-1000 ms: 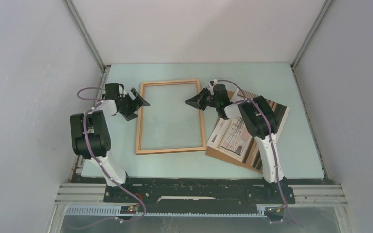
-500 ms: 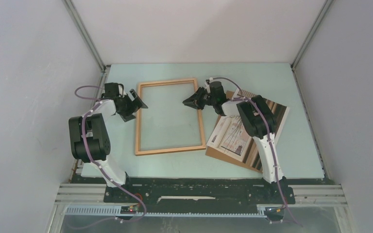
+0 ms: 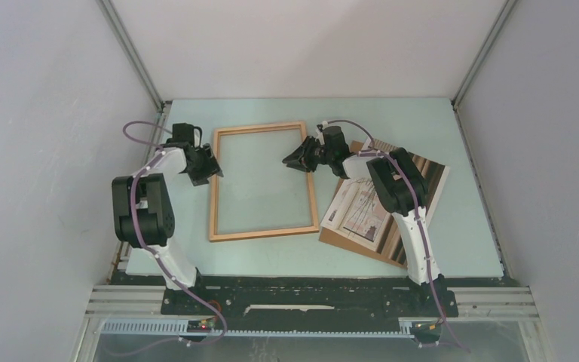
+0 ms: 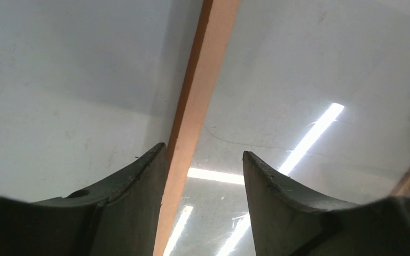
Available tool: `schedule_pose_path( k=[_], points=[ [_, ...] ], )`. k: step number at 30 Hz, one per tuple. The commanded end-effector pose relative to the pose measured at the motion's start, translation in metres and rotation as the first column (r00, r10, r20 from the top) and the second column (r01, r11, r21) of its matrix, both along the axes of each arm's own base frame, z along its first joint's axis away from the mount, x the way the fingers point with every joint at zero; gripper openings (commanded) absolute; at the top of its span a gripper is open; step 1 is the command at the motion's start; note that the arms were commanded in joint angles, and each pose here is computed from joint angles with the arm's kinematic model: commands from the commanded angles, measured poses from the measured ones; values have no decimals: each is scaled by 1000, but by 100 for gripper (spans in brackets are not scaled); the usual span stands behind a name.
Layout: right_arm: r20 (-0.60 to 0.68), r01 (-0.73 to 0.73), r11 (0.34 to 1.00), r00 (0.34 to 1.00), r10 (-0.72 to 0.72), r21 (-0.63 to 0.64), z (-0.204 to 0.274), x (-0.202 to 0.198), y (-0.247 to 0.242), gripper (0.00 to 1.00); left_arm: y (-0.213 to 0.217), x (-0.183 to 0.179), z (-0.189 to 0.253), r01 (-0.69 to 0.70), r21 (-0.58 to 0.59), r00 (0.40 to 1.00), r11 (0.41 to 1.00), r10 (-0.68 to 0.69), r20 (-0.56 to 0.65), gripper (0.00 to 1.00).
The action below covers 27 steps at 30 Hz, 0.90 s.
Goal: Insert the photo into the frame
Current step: Place the photo frame item in the photo frame.
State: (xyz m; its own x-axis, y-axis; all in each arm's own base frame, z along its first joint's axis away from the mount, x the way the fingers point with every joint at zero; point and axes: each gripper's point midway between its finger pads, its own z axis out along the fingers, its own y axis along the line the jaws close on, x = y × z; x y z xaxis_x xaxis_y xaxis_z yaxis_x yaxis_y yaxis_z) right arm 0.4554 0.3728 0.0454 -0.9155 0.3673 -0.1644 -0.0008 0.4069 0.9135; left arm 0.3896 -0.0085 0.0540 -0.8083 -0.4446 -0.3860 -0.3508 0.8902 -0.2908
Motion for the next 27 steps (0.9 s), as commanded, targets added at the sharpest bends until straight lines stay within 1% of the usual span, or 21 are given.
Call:
schedule_pose_path(
  k=[1,4,7,11,16,17,19,23,27],
  points=[
    [72,-27,1000,997,27,9,23,1,13,38,9,10,0,23,78,1000,997,-22,-22,61],
    [73,-27,1000,997,26,8,23,2,12,38,11,8,-2,30,111,999,993,-25,-38,62],
    [76,-29,1000,997,28,8,24,1,13,38,11,8,-5,38,126,998,991,-32,-51,56],
    [80,-27,1000,996,28,-7,24,2,13,38,12,8,-10,49,147,997,988,-38,-74,44],
    [78,-26,999,997,28,-26,23,1,13,44,13,8,-17,64,148,993,987,-48,-107,33],
    [79,-27,999,996,29,-32,23,1,12,45,17,7,-20,60,168,992,984,-40,-119,31],
    [77,-28,999,997,31,-41,23,1,12,46,19,5,-23,60,176,989,983,-36,-140,22],
    [82,-30,997,996,36,-64,23,0,12,49,21,3,-28,58,187,986,981,-27,-165,18],
    [97,-21,993,995,33,-116,25,0,6,58,24,2,-30,54,199,984,979,-19,-175,13]
  ],
)
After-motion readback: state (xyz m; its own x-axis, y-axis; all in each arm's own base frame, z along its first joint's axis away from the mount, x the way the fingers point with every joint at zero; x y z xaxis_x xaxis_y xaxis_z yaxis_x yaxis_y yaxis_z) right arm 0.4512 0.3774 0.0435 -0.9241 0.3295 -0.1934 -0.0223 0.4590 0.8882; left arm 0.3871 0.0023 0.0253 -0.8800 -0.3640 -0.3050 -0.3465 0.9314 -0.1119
